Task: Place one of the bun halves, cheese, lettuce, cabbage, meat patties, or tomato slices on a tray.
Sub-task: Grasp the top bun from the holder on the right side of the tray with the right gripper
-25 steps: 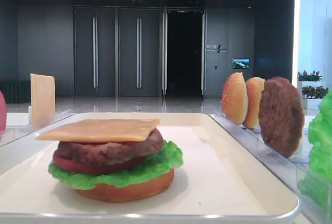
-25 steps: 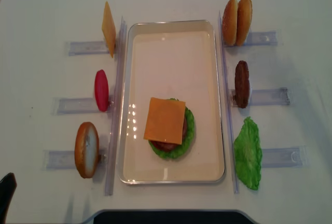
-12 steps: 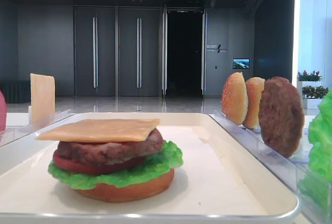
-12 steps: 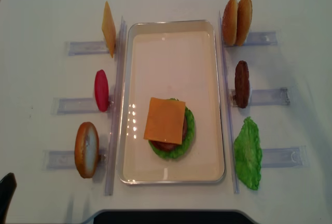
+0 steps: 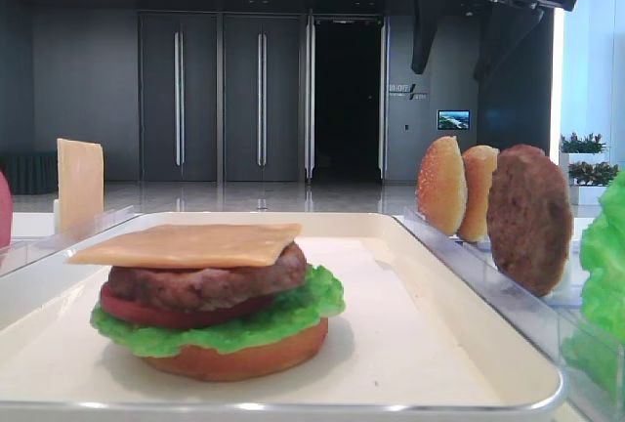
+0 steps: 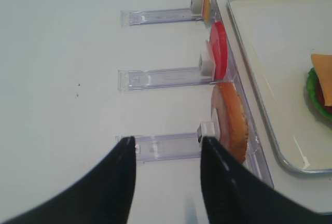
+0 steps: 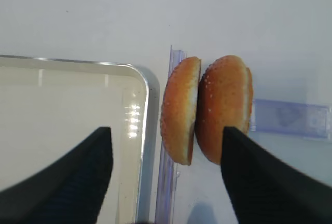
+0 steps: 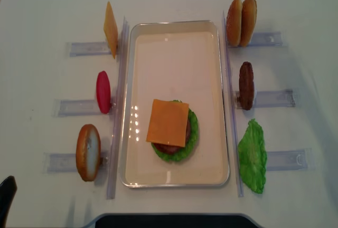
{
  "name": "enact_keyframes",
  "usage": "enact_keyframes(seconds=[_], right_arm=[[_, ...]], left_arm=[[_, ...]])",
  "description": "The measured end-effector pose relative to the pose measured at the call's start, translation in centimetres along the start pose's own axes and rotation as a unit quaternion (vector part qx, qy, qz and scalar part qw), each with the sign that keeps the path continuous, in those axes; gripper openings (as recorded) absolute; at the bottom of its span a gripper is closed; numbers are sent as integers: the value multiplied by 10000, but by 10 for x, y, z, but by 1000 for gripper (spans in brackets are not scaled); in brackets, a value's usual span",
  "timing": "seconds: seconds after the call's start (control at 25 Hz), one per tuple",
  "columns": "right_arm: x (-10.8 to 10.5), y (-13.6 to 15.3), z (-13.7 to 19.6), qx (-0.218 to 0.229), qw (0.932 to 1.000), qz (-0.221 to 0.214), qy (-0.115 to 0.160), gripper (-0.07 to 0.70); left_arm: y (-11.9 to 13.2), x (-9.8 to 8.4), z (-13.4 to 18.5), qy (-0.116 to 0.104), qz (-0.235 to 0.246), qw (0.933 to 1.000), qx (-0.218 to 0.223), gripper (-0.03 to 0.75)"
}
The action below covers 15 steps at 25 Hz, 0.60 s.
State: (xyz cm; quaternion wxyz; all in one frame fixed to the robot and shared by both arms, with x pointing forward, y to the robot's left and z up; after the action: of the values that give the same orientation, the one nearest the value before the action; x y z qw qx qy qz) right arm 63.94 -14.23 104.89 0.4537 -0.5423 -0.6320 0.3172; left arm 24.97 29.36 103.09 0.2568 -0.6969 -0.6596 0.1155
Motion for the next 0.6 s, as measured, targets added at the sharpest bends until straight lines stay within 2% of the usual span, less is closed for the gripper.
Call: enact_keyframes(seconds=[0.6], right_arm=[[-1, 34, 3, 310, 9995, -2, -26, 462]], left_arm=[[0, 0, 0, 2, -4, 10000, -1, 318]])
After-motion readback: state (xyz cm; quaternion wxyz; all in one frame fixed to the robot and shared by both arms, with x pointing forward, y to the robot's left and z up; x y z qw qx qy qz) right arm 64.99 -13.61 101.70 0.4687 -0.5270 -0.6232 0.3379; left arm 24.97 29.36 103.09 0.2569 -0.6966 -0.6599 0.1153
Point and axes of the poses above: a point on each arm's last joint axis where the gripper is mounted, y pointing out along that axis toward the gripper, x along the wrist's bending axis when the last joint is at zero, z = x × y, the point moved 2 cm from there along y, pointing out along that axis toward the gripper, and after that the axes turned 9 degrees about y, right-handed, at the moved point
